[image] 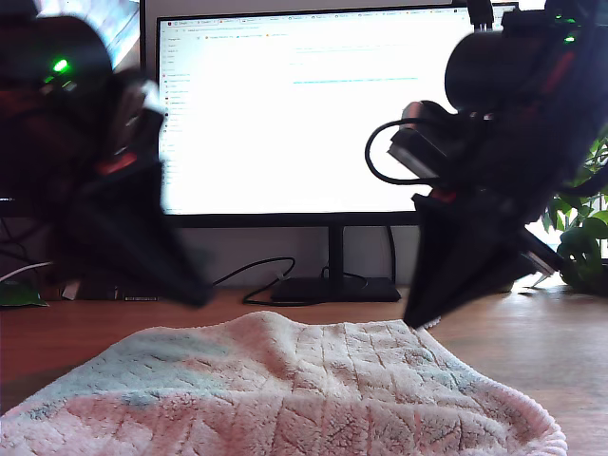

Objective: Fold the tea towel to a neat square and place it to the right

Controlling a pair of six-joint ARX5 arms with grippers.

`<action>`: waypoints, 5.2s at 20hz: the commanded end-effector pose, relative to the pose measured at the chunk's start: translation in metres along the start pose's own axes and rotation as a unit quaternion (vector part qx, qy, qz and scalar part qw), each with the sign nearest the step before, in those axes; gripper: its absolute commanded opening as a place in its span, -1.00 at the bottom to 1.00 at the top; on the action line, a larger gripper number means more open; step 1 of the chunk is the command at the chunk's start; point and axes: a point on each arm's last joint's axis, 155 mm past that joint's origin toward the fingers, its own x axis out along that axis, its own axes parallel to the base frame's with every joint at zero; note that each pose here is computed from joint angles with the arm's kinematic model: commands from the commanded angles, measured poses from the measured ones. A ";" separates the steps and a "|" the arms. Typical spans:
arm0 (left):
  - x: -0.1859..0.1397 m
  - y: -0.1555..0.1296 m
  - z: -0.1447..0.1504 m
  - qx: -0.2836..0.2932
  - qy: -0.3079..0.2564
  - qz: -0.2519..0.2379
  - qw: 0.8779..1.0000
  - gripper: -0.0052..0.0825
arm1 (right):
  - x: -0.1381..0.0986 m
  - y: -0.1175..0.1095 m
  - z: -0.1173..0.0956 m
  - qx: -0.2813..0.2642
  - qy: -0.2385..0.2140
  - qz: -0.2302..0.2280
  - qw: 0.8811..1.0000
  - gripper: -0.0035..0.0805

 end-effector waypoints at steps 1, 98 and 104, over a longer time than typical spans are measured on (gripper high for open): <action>0.005 -0.009 -0.002 0.007 0.006 -0.010 1.000 -0.93 | 0.005 0.000 0.008 -0.011 -0.010 0.000 1.000 -0.95; -0.105 0.000 0.012 0.251 -0.118 0.160 0.947 -0.93 | -0.067 0.025 0.018 -0.269 -0.112 -0.030 0.956 -0.95; -0.102 0.002 -0.045 0.284 -0.013 0.151 0.947 -0.93 | -0.079 0.024 -0.059 -0.315 -0.063 -0.030 0.946 -0.95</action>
